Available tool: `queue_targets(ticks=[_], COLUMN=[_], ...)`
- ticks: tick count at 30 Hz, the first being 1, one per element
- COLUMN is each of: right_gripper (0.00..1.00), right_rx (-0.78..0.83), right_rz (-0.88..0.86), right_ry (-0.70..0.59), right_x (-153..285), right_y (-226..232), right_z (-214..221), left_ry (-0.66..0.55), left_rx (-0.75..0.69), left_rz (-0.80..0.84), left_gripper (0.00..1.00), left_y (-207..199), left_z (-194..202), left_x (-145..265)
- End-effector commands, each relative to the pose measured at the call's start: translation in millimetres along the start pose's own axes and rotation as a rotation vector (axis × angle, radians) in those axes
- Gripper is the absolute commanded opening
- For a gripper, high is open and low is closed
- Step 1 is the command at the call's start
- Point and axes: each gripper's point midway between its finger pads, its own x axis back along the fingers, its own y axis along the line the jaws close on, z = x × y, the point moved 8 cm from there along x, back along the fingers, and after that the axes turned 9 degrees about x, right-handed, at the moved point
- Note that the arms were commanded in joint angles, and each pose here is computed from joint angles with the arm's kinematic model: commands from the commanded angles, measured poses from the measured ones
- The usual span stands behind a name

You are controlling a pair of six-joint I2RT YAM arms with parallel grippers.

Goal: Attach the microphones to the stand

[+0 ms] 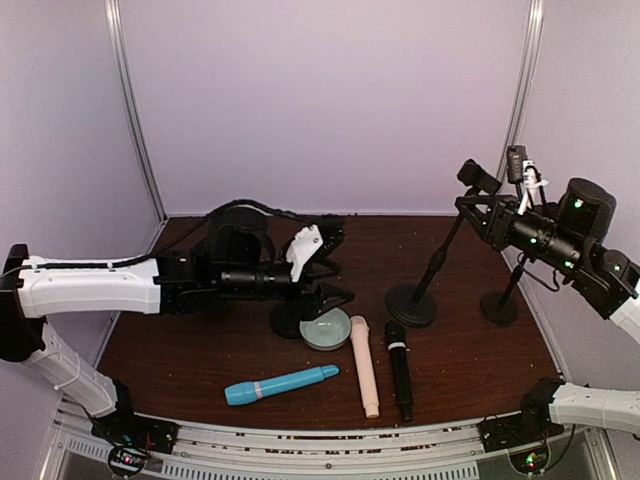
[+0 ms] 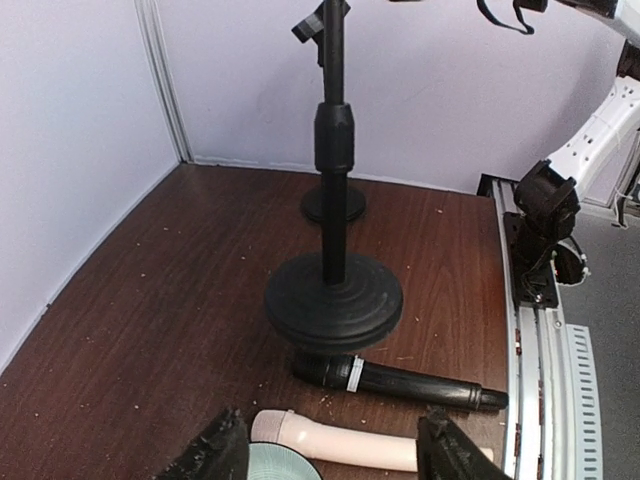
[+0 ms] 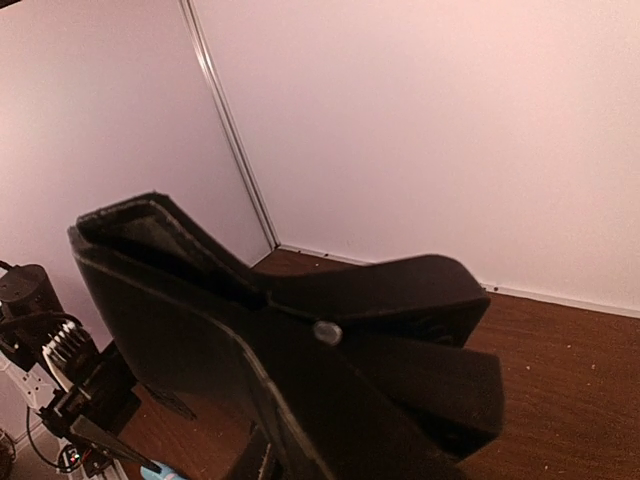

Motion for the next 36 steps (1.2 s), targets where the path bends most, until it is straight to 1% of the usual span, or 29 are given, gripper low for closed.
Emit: queue_targets(ticks=[1,4,6,8,12,13,15,17,22,26,28,31,34,36], right_gripper=[0.05,0.04,0.04,0.03,0.03,0.03,0.03,0.03,0.03,0.03,0.03,0.03,0.03,0.03], right_rx=[-0.063,-0.089,-0.117,-0.135,-0.142,-0.145,-0.152,-0.161,-0.175,-0.187,-0.19,-0.192,-0.19,-0.187], right_rz=[-0.149,-0.19,-0.226,-0.262,-0.295,-0.3,-0.304,-0.298,-0.299,-0.308,-0.31,-0.309,-0.303,-0.294], right_ry=[-0.169,-0.191,-0.218,-0.222,-0.223,-0.222,-0.225,-0.233,-0.265,-0.254,-0.248,-0.248,-0.253,-0.256], right_x=[-10.3,-21.2,-28.1,-36.1,-48.6,-51.0,-56.0,-58.6,-57.0,-59.9,-61.1,-61.2,-58.9,-57.4], right_y=[19.4,26.4,31.1,36.3,45.1,46.5,48.4,49.1,49.3,50.2,50.3,50.1,49.6,48.9], right_z=[-40.9,-39.7,-39.8,-40.2,-38.2,-36.6,-34.4,-33.2,-37.1,-34.6,-32.4,-31.6,-32.5,-33.2], left_ry=[-0.094,-0.043,-0.05,-0.074,-0.081,-0.088,-0.098,-0.094,-0.095,-0.097,-0.097,-0.112,-0.12,-0.121], left_rx=[0.029,0.023,0.019,0.009,0.014,0.016,0.017,0.022,0.025,0.031,0.027,0.007,0.005,0.005], left_rz=[0.015,0.091,0.094,0.086,0.07,0.064,0.055,0.04,0.003,-0.072,-0.104,-0.104,-0.094,-0.091], left_gripper=[0.6,0.59,0.59,0.59,0.58,0.57,0.5,0.46,0.46,0.53,0.53,0.41,0.33,0.31], left_y=[2.9,-2.1,-4.0,-5.6,-4.0,-3.4,-3.1,-1.8,2.1,10.2,13.3,13.2,12.8,13.1], left_z=[-10.7,-1.7,5.0,8.6,12.6,13.9,17.7,21.9,27.3,26.0,23.6,21.2,22.1,23.0], left_x=[-24.6,-40.7,-45.5,-47.5,-51.2,-51.2,-52.1,-54.3,-57.6,-62.8,-65.0,-67.2,-69.2,-70.4])
